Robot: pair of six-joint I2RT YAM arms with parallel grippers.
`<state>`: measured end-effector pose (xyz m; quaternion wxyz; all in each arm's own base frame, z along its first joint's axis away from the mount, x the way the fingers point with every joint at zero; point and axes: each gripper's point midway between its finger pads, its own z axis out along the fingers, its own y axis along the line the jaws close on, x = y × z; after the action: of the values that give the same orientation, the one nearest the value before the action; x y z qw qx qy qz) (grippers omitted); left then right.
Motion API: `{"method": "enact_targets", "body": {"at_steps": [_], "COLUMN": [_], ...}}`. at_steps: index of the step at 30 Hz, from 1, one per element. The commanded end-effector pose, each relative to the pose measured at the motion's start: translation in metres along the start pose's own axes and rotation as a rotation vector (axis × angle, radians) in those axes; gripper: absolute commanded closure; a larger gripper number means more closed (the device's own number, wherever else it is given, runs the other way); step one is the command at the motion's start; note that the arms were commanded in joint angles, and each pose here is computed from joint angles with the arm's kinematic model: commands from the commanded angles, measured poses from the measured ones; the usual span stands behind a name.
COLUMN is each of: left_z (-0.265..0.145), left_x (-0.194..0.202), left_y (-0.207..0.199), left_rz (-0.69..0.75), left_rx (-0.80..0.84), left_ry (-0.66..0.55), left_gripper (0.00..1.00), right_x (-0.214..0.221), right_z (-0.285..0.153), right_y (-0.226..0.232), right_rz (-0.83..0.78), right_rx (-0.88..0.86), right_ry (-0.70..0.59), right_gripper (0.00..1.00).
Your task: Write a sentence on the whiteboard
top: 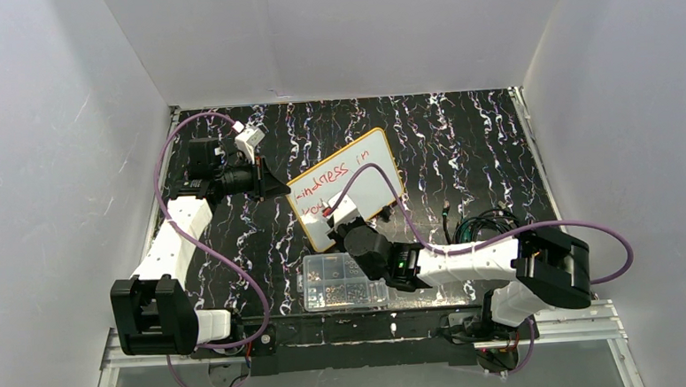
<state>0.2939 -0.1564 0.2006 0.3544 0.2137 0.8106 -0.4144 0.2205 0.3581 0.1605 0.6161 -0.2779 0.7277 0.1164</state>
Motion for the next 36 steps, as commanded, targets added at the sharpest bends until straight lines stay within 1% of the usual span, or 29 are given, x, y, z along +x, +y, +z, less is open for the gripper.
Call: {"method": "enact_targets", "body": {"at_steps": [1,6,12,18,22,36], "left_z": [-0.005,-0.005,-0.005,-0.005,-0.005,-0.005], "left_x": [-0.007,-0.007,-0.006,-0.006,-0.006,-0.006], "left_y": [-0.019,-0.019,-0.018,-0.018,-0.018,-0.018], "left_rz": [0.037,0.038,0.037,0.036,0.037,0.037], "left_rx": [0.054,0.054,0.052,0.051,0.052,0.053], "left_ry": [-0.026,-0.027,-0.027,-0.026,-0.027,-0.026], "left_gripper": [1.00,1.00,1.00,1.00,1.00,1.00], "right_x": [0.009,0.011,0.005,-0.031,-0.046,-0.035], "right_z": [-0.005,-0.007,-0.009,-0.013,-0.010,0.010], "right_y": [-0.003,-0.007,-0.017,-0.021,-0.020,-0.014], "right_rz": [0.043,0.042,0.039,0.094,0.100,0.075], "right_rx": [0.003,0.014,0.060,0.055,0.048,0.024], "right_ry": [0.025,0.032,0.019,-0.077,-0.114,-0.086], "right_gripper": [0.99,0.99,0.99,0.99,0.99,0.99]}}
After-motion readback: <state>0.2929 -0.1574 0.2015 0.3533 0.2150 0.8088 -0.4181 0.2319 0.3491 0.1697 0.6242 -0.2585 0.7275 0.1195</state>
